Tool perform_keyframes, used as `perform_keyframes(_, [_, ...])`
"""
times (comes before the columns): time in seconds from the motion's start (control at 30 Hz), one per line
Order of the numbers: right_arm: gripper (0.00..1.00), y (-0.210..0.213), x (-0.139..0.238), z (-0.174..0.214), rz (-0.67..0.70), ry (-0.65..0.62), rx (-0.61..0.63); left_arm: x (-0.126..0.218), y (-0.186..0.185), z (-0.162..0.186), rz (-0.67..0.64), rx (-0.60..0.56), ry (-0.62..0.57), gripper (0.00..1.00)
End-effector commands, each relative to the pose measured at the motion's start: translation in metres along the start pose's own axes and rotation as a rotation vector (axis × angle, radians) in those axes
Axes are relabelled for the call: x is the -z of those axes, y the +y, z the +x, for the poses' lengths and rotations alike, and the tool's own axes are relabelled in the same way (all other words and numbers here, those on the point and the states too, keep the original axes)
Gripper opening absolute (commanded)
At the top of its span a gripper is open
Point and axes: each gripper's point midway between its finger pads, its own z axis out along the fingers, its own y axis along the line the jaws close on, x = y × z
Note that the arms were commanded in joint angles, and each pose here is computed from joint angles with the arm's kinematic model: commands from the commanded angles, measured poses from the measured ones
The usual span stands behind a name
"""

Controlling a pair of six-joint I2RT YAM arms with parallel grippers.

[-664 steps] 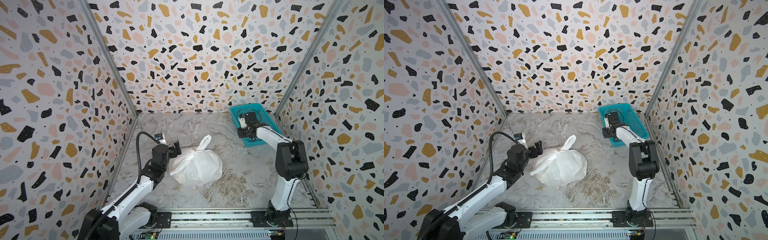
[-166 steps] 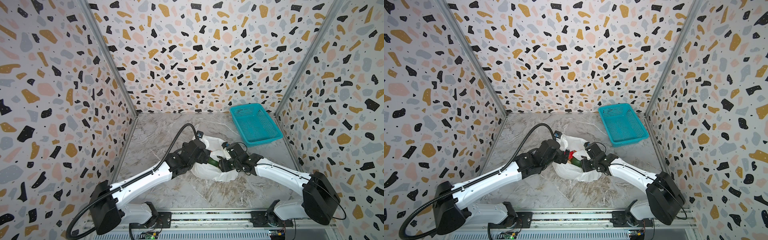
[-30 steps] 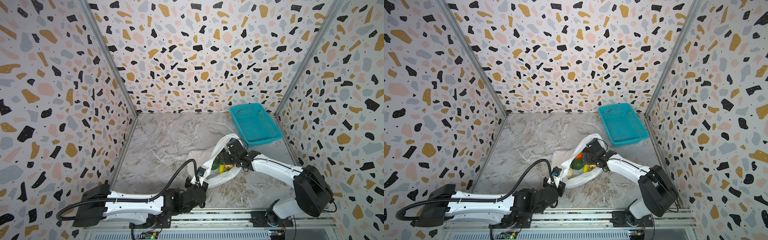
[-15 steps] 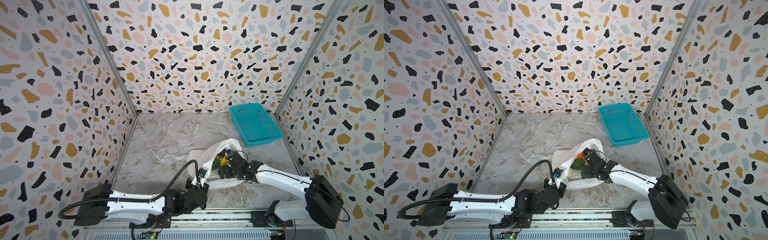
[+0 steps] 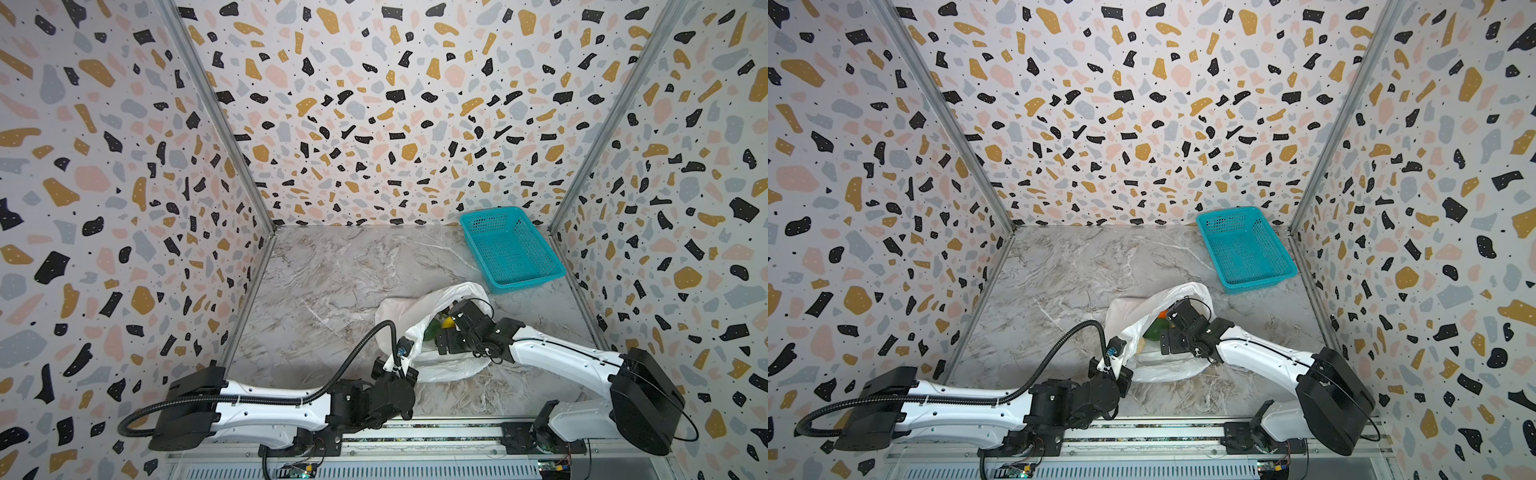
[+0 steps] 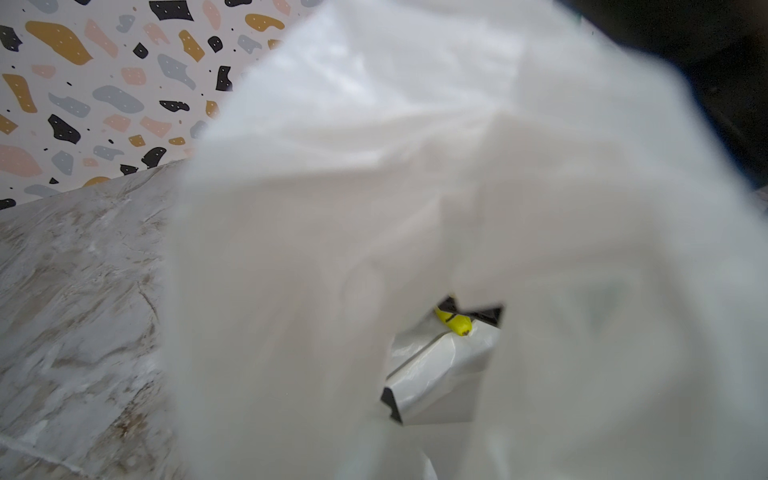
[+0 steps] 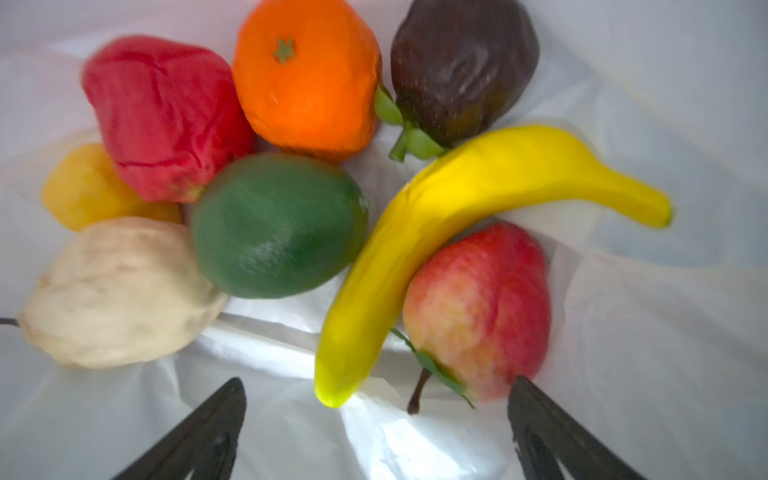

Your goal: Untie the knot of the plastic bag and take out the fruit

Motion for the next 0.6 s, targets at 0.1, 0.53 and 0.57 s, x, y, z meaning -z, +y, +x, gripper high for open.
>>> perform_keyframes(0.1, [0.94, -0.022, -0.001, -0.029, 0.036, -0.054, -0.076, 0.0, -0.004, -0.005, -0.002, 0.001, -0.016, 0.0])
perform_keyframes(0.53, [0.78, -0.023, -0.009, -0.012, -0.053, -0.008, -0.146, -0.001, -0.007, -0.008, -0.002, -0.014, -0.021, 0.0])
perform_keyframes(0.57, [0.77, -0.02, -0.007, -0.014, -0.075, -0.022, -0.148, -0.001, -0.008, -0.008, -0.002, -0.015, -0.021, 0.0])
